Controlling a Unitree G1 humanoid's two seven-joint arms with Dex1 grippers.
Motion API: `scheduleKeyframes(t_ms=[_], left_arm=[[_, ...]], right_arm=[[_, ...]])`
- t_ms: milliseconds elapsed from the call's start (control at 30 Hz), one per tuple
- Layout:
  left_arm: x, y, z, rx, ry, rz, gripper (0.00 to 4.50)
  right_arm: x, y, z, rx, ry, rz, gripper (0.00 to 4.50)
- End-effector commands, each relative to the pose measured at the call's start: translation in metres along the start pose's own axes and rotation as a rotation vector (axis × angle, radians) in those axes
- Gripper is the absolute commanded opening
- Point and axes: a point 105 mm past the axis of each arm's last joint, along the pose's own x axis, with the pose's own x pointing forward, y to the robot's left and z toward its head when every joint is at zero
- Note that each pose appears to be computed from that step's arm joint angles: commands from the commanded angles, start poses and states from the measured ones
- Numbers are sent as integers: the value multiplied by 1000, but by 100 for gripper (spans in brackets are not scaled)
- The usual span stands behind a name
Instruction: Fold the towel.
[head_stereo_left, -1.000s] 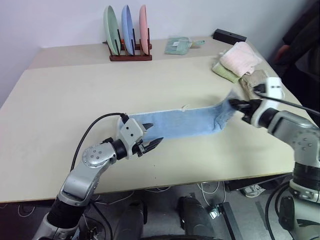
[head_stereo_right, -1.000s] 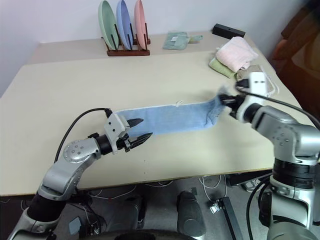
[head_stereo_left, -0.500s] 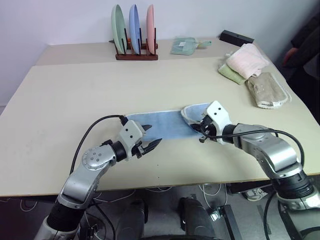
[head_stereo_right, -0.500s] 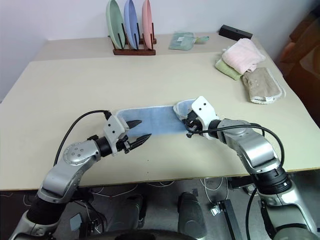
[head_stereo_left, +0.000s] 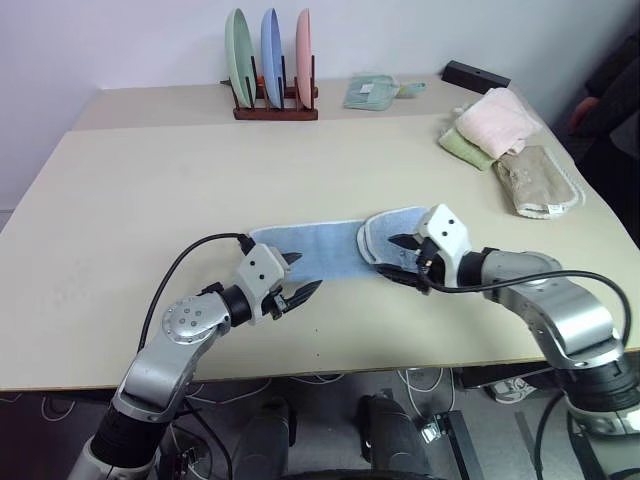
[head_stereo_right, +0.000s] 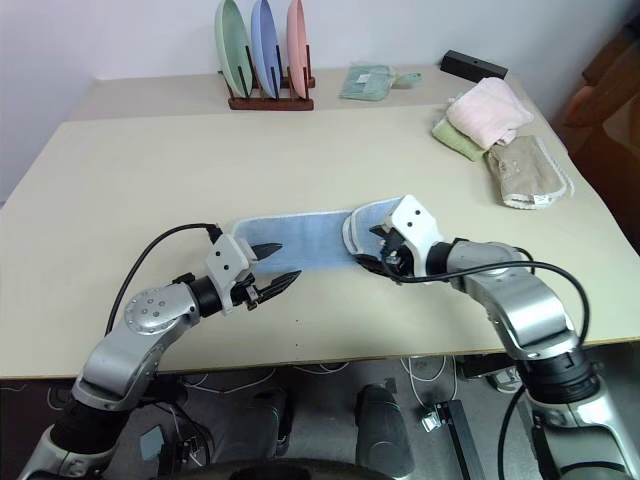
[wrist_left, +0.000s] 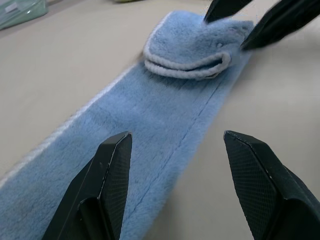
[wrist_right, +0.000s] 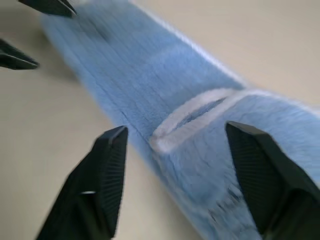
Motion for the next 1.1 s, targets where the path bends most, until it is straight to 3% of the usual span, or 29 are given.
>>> scheduleKeyframes(t_ms=[33,100,233,400,567,700,767,800,900,1067,1100], left_arm=[[-1,3,10,22,-36,18,296],[1,2,11,12,-43,17,296],[4,1,12,-12,-56,19,296],[3,-3,8,-87,-49,43,296],[-4,-5,0,-120,-4,79,296],[-18,-7,-10,-131,64,128,296],[-32,-13,-11,-225,67,145,296],[-40,-17,-13,-288,73,155,349],[-56,-22,-16,-469,66,213,450],[-70,-23,-26,-836,9,393,450],[-70,-24,-29,-919,-5,427,450]], right_arm=[[-15,-29,24,47,-126,-117,261],[-8,-49,20,61,-124,-208,191],[10,-56,9,65,-119,-232,4],[41,-39,-38,74,-25,-149,4],[51,-27,-77,21,109,-112,4],[45,-41,-51,-7,14,-160,4],[37,-50,-20,-55,-83,-167,4],[32,-50,-4,-99,-122,-150,53],[24,-48,22,-186,-174,-105,179],[22,-31,46,-267,-205,-7,436],[24,-24,46,-288,-202,19,444]])
